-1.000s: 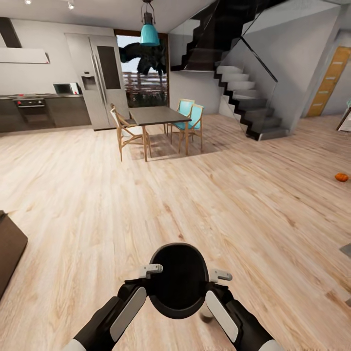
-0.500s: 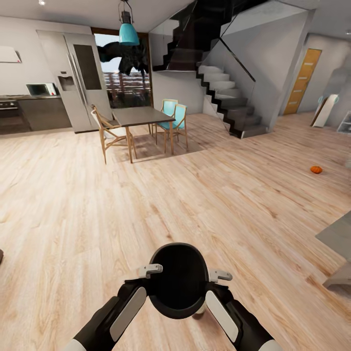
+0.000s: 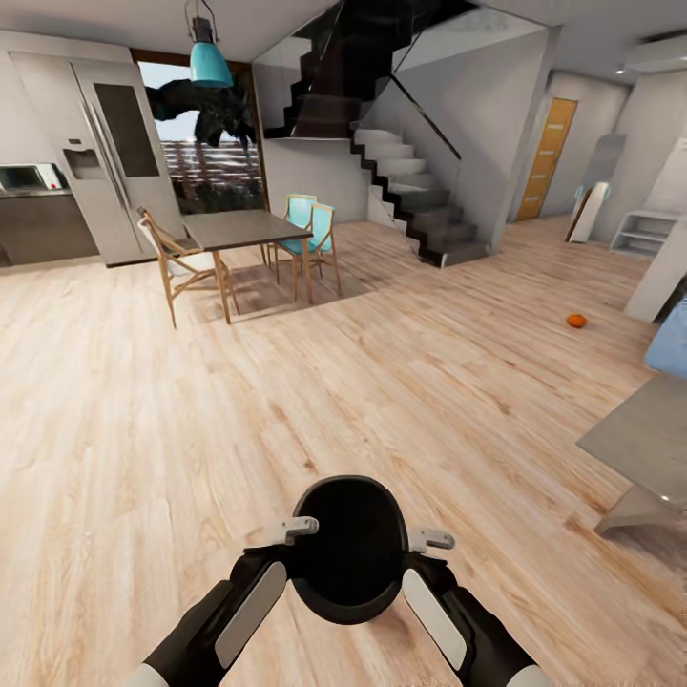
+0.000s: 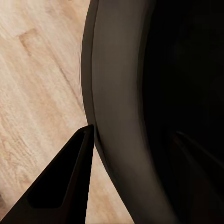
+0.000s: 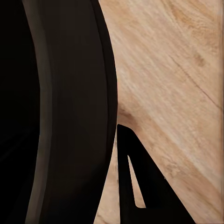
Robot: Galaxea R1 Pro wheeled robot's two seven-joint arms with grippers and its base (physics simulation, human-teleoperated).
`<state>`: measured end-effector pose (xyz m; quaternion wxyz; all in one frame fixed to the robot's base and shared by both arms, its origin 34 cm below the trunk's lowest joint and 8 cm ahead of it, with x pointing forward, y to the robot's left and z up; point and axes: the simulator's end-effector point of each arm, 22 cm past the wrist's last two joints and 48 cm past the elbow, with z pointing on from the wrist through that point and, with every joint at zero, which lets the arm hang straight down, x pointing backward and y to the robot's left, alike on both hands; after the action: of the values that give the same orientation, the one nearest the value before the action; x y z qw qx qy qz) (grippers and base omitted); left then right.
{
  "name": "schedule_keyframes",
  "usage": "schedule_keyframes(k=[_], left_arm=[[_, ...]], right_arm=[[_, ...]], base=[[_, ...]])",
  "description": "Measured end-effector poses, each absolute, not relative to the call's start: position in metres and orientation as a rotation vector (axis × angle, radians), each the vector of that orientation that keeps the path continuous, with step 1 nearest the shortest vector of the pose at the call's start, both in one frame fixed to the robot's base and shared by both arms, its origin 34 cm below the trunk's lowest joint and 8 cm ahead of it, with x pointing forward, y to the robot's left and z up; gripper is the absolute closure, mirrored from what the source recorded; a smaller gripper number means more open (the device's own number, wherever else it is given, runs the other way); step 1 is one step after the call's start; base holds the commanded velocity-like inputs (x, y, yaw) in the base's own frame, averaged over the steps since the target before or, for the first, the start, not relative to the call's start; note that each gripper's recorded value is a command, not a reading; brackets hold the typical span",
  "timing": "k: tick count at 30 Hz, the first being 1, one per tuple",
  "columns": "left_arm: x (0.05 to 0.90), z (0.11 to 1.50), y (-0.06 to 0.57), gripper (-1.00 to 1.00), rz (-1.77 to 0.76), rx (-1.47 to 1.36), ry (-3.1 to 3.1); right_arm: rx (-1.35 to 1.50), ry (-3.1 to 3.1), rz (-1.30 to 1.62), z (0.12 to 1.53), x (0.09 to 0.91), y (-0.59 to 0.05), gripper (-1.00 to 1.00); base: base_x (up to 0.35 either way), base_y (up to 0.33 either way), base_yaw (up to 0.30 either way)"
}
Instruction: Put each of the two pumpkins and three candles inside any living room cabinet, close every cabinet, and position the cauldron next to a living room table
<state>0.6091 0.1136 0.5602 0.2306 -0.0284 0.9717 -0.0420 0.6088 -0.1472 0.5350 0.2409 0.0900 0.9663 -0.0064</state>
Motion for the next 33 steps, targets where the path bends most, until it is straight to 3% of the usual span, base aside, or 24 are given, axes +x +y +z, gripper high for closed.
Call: schedule_keyframes(k=[33], left_arm=[[0.6097,0.5611,0.1139,1.00,-0.114,-0.078,2.670]], right_arm=[[0.247,2.642,-0.015,0.5354,0.6095,-0.1470,1.00]], base=[[0.000,0.000,-0.198]])
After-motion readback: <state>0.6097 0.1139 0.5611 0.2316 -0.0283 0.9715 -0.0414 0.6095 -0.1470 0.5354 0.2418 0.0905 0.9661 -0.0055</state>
